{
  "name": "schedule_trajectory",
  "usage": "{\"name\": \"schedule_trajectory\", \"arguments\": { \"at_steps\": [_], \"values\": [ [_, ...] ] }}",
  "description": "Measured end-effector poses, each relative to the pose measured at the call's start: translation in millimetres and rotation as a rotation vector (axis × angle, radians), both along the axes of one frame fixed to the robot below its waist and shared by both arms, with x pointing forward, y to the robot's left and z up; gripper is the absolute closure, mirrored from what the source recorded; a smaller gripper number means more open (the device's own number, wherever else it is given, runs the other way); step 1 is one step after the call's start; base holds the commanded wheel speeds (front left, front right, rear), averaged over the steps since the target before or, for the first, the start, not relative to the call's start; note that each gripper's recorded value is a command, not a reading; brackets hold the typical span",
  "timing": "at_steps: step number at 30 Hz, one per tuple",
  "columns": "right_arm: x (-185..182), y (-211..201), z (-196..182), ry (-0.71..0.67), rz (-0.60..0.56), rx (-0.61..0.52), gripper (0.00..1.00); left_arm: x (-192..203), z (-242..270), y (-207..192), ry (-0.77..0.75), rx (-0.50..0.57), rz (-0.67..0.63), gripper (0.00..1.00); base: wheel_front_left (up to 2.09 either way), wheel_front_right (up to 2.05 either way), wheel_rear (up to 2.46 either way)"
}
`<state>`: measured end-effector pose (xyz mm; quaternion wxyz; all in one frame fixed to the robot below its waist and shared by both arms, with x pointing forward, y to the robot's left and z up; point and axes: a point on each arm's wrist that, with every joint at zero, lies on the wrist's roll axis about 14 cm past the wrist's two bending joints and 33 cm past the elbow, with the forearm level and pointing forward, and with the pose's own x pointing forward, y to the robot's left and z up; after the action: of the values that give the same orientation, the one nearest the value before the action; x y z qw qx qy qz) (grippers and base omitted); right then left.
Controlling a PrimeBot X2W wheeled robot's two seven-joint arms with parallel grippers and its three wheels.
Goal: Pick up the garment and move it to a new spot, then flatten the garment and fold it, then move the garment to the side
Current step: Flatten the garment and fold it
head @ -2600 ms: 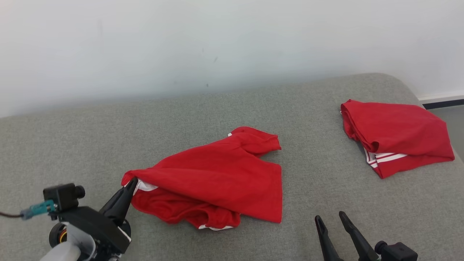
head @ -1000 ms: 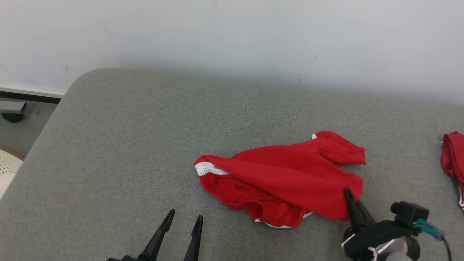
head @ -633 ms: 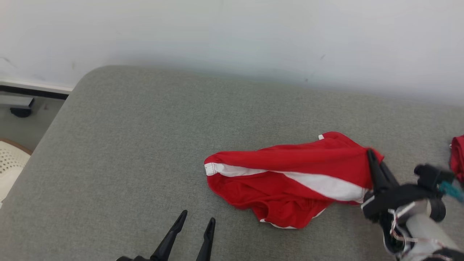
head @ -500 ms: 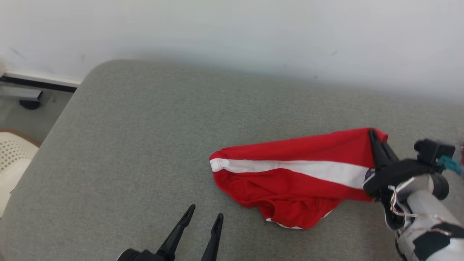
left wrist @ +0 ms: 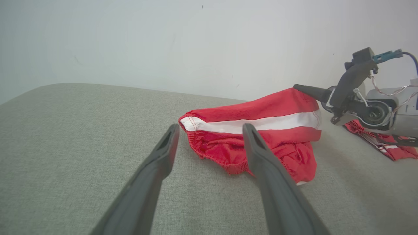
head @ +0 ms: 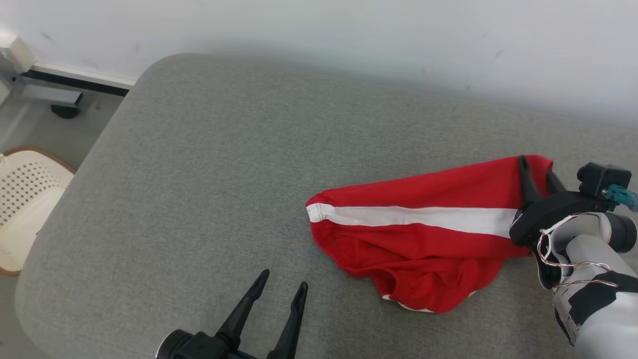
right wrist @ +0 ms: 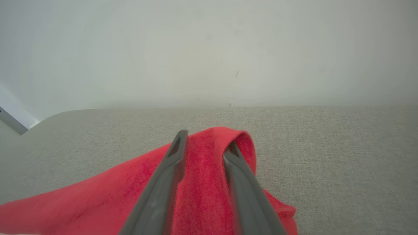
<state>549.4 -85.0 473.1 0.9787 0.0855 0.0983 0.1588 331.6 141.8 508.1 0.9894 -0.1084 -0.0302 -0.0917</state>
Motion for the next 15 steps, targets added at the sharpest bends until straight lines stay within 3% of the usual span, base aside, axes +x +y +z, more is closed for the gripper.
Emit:
{"name": "schedule_trajectory", "arguments": {
  "at_steps": [4,15],
  "values": [
    [-11.5,-4.5,6.9,-0.045,-0.003,0.036,0.00,3.3,-0.5,1.2,0.000,-0.005,0.001,0.00,0.00,0.00,0.00],
    [-101.8,-37.3,-9.7,-0.082,-0.035,0.067,0.00,16.4,-10.7,-0.6,0.029,-0.045,-0.011,0.00,0.00,0.00,0.00]
  ]
}}
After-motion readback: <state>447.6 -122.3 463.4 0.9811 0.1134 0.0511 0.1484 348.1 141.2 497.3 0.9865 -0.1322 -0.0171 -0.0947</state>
